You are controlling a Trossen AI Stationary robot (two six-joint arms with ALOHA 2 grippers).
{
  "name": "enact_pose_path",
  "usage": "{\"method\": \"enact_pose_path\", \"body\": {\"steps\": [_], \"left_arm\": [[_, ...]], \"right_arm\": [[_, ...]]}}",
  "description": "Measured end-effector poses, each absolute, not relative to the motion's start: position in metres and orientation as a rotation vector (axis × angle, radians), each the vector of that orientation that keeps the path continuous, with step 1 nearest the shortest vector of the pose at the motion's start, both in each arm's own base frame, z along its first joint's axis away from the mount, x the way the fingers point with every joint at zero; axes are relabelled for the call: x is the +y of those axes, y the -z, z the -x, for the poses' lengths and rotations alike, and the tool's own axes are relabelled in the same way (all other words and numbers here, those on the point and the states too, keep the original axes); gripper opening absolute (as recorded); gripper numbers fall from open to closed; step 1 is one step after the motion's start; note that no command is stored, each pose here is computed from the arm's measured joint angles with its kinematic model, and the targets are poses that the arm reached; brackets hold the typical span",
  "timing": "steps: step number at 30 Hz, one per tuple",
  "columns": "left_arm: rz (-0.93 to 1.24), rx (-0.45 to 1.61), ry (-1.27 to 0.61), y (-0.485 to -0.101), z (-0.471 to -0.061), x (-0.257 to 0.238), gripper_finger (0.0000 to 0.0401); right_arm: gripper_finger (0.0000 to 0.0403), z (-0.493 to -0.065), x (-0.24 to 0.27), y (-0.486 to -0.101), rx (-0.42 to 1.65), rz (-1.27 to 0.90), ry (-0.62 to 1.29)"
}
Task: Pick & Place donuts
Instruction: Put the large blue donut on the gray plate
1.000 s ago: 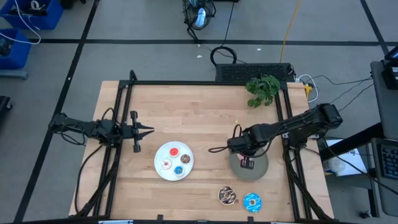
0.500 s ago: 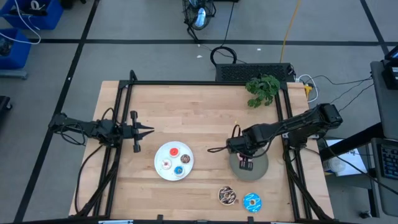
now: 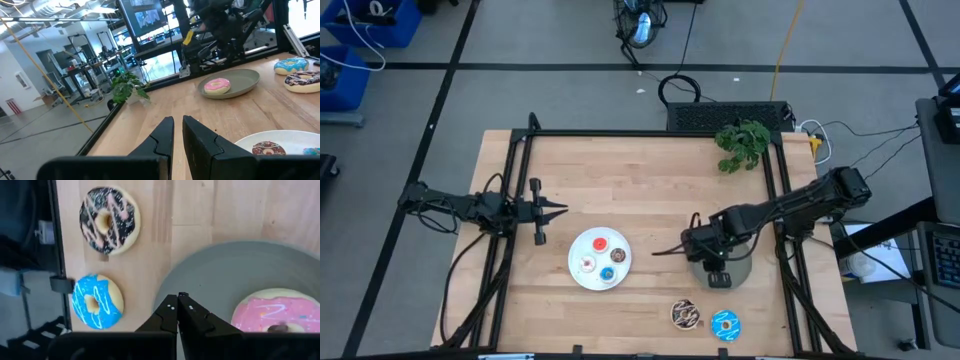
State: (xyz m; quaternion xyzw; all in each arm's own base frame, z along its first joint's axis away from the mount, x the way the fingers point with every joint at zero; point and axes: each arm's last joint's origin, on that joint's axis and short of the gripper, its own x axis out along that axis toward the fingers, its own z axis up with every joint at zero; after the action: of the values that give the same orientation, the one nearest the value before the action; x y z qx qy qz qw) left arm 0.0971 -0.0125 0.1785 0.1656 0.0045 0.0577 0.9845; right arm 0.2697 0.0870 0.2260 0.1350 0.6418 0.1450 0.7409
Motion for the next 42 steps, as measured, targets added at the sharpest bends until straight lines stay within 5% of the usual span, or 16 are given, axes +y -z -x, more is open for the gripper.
{"method": "enact_pose_path", "body": {"steps": [12,32,42], "left_arm": [[-0.333,0.009,-0.116,-0.179,-0.097,-0.013,0.0047],[-0.333,0.008,-0.116,-0.179,-0.097,-0.013,0.0047],[-0.333,0.009,-0.116,-0.179,-0.097,-0.013,0.0047]], "right_arm": [[0.0,-0.265,0.103,-0.226,1.384,-0.175,-0.356],[0.0,-0.257,0.093,-0.222,1.451,-0.134,-0.015],[0.0,-0.256,0.093,-0.222,1.467,-0.135,-0.006]]}}
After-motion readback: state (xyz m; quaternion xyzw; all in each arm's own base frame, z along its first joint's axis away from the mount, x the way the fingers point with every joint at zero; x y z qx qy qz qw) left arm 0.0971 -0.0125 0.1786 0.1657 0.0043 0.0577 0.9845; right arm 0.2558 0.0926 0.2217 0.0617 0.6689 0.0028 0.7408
